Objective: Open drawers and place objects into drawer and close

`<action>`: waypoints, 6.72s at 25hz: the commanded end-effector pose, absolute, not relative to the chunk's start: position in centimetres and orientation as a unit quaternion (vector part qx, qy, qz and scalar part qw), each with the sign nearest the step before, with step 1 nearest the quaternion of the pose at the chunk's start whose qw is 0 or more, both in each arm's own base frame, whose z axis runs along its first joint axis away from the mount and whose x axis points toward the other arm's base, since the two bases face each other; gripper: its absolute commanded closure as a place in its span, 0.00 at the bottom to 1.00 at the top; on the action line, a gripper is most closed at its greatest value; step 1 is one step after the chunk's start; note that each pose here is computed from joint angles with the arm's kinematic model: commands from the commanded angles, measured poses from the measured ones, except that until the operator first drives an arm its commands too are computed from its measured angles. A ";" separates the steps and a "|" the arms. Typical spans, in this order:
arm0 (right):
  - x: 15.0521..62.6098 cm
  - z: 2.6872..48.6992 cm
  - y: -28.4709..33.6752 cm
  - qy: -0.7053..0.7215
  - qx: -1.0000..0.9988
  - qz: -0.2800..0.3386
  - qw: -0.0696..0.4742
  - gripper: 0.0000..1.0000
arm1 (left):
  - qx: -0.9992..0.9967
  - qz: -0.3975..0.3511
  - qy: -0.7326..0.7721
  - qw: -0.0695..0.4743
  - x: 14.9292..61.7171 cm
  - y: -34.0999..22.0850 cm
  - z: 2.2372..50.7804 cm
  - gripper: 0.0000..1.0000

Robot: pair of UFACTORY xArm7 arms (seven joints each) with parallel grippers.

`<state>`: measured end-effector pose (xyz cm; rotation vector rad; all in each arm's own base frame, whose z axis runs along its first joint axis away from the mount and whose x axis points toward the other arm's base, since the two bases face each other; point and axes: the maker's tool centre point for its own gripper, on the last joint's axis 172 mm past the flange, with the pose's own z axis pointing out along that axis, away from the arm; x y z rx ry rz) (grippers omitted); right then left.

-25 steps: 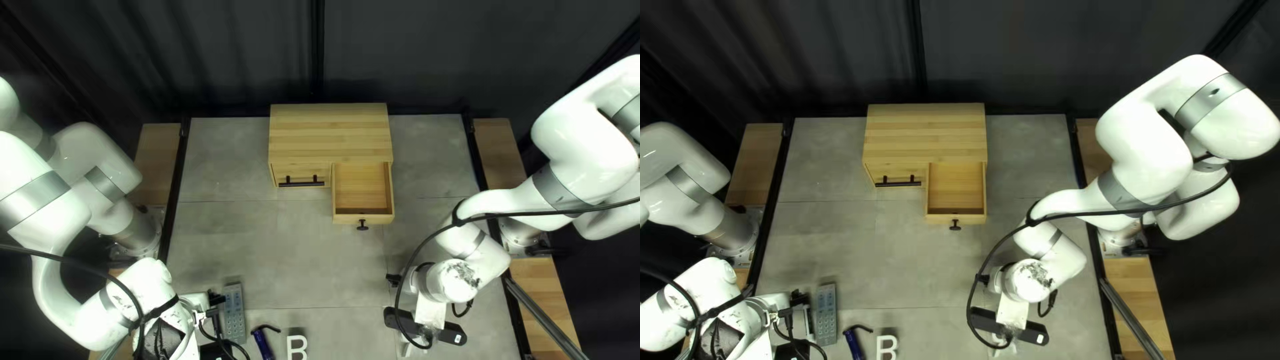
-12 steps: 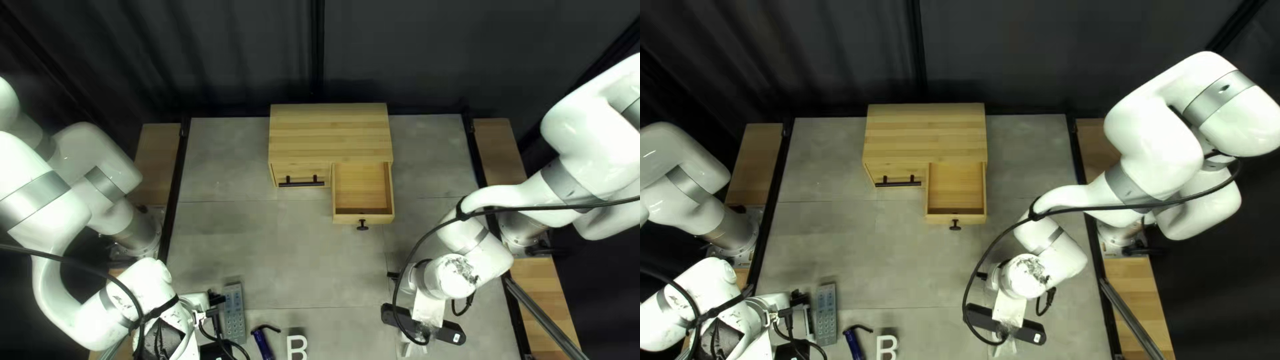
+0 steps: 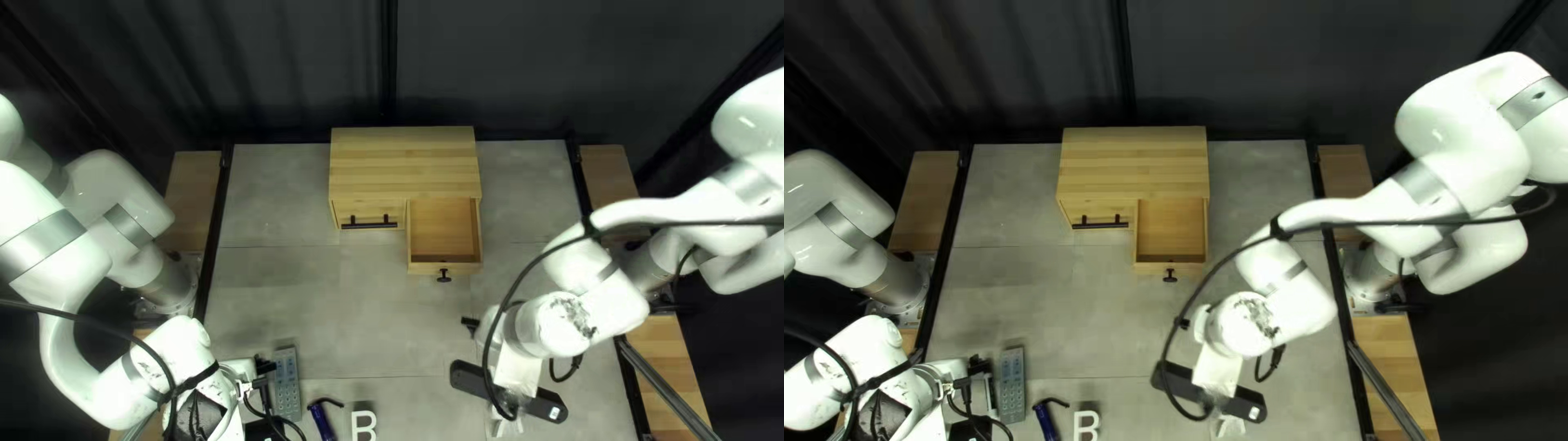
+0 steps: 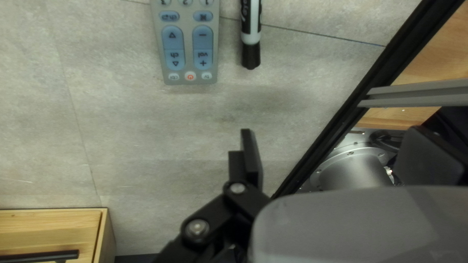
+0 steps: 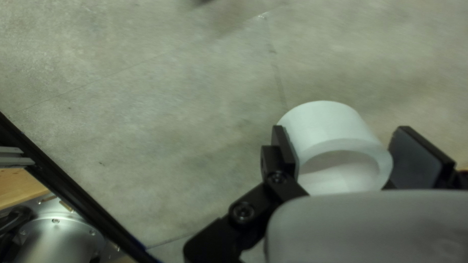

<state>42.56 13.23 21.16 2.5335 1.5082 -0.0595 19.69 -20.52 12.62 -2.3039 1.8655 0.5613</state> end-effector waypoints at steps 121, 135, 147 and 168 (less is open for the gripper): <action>44.9 20.0 -1.9 0.522 0.828 -0.034 0.204 0.00 | -0.762 0.186 0.617 0.062 19.7 -20.5 12.6 0.00; 47.1 18.5 -4.1 0.601 0.778 -0.030 0.183 0.00 | -0.762 0.186 0.617 0.062 19.7 -20.5 12.6 0.00; 46.2 18.5 -4.7 0.600 0.783 -0.038 0.163 0.00 | -0.762 0.186 0.617 0.062 19.7 -20.5 12.6 0.00; 41.0 15.0 16.9 0.600 0.790 -0.036 0.120 0.00 | -0.762 0.186 0.617 0.062 19.7 -20.5 12.6 0.00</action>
